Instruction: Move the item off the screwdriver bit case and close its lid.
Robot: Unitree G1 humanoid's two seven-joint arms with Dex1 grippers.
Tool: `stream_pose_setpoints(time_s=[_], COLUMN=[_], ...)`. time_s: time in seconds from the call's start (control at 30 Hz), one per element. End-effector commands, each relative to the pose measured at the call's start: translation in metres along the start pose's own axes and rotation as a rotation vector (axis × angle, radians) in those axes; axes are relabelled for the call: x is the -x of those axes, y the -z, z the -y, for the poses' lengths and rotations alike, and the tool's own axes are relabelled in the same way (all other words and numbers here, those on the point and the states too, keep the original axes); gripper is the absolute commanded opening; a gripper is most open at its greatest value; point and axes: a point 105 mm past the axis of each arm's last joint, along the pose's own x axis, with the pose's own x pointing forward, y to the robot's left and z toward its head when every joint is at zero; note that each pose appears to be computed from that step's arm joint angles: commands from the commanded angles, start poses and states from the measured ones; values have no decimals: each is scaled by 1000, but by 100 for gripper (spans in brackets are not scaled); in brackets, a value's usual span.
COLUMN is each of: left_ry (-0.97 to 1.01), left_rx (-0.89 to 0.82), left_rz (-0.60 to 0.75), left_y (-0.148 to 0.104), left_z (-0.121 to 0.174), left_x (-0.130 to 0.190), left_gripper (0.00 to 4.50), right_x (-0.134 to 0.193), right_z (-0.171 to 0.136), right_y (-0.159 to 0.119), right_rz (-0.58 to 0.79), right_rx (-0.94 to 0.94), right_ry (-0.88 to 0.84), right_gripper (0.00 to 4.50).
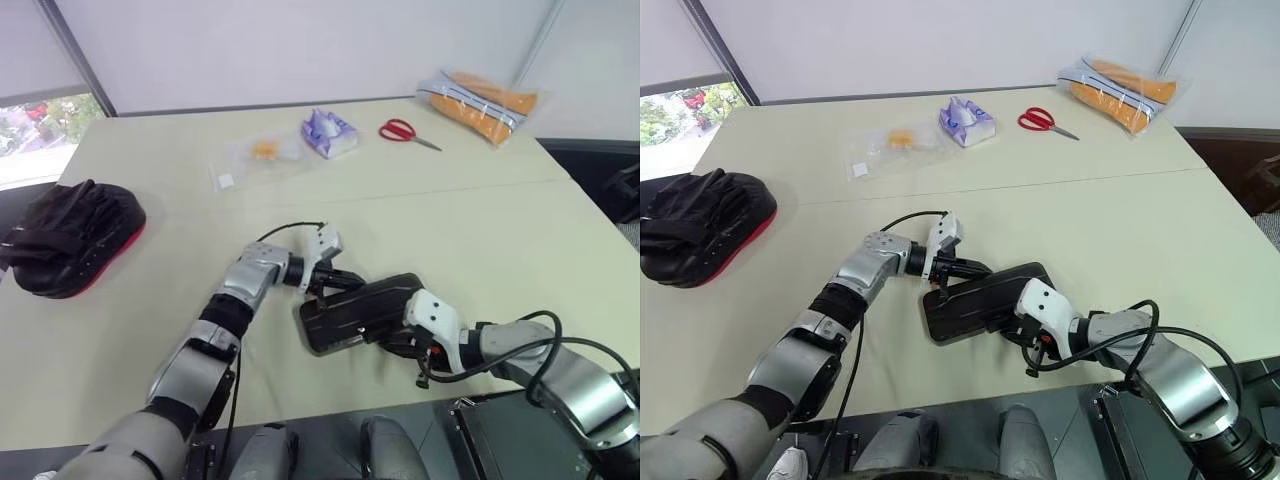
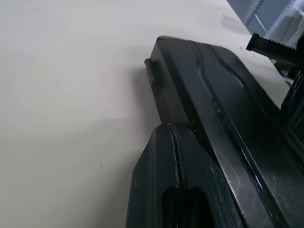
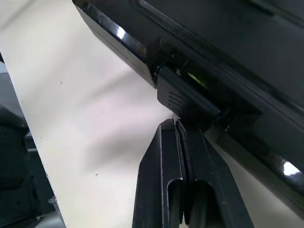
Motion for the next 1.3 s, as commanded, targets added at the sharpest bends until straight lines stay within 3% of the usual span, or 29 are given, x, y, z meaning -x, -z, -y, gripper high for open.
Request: stream_pose_setpoints(time_s=[0.03, 0.73, 0.87, 1.13, 1.3], left_ry=[62, 109, 95, -20, -107], left_rx=[-17, 25, 19, -20, -45], left_rz=[-45, -69, -68, -12, 55], left_y=[13, 33, 33, 7, -15], left_z=[14, 33, 32, 5, -9], left_x=[-10, -20, -18, 2, 35], left_gripper=[0, 0, 0, 0, 0], right_x=[1, -11, -10, 13, 36], right_z=[6, 26, 19, -15, -16], right_y=[-12, -21, -23, -18, -21], right_rz=[37, 63, 70, 9, -23], right_rx=[44, 71, 62, 85, 124], right_ry=[46, 202, 152, -51, -60], right_gripper=[3, 3, 3, 3, 3])
